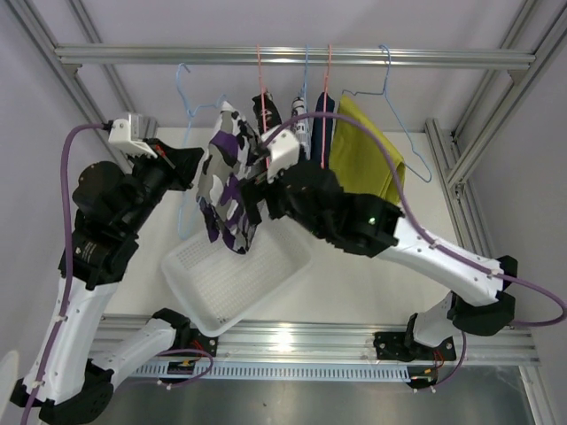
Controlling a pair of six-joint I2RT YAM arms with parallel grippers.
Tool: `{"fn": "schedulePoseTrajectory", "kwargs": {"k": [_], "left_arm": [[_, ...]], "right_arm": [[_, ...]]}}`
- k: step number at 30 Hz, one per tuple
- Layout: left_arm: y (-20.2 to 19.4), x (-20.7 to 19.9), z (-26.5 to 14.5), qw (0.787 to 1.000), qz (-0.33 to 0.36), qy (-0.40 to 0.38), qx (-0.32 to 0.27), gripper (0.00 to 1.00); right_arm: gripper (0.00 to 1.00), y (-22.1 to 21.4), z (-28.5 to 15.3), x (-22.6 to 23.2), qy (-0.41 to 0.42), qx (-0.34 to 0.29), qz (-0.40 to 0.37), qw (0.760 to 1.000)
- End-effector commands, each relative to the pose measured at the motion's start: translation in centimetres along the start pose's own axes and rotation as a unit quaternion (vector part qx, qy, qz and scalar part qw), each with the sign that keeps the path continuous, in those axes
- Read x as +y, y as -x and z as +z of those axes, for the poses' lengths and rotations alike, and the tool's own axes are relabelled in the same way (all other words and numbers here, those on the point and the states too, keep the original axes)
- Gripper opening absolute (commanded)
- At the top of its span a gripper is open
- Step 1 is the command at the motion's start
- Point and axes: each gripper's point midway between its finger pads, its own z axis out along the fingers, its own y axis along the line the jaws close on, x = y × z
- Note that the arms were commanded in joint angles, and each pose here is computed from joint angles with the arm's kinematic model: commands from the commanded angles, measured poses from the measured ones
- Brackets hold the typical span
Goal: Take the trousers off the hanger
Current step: Pick up the hanger from the clothesline, then remove the trousers from the hanger.
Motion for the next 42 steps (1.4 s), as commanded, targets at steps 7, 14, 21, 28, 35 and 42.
{"fn": "schedulePoseTrajectory", "kwargs": {"k": [7,14,21,28,35,42], "left_arm": [[5.8,-0.2,-1.0,0.989,0.028,0.016,-0.145,0.00],[4.6,0.5,-0.5,0.989,0.026,0.037,-0.137,0.01],[4.6,0.7,-0.8,0.989,0.020,0.039,-0.141,0.01],[4.3,0.4,-0.7,0.990,0.017,0.031,-0.138,0.01],[4.2,0.4,-0.7,0.990,0.014,0.029,-0.138,0.00],[4.1,0.4,-0.7,0.990,0.013,0.027,-0.136,0.00]], "right_arm": [[1.00,-4.0,3.8,5.2,0.024,0.005,-0.048,0.999],[0.99,-4.6,3.9,8.5,0.044,-0.027,-0.073,0.996],[0.99,-5.6,6.0,8.8,0.028,-0.065,-0.093,0.993],[0.99,-7.2,9.4,8.6,0.021,-0.059,-0.093,0.994],[0.99,-6.0,11.9,6.6,0.004,-0.077,-0.067,0.995],[0.99,-4.3,13.3,4.8,-0.012,-0.095,-0.053,0.994]]}}
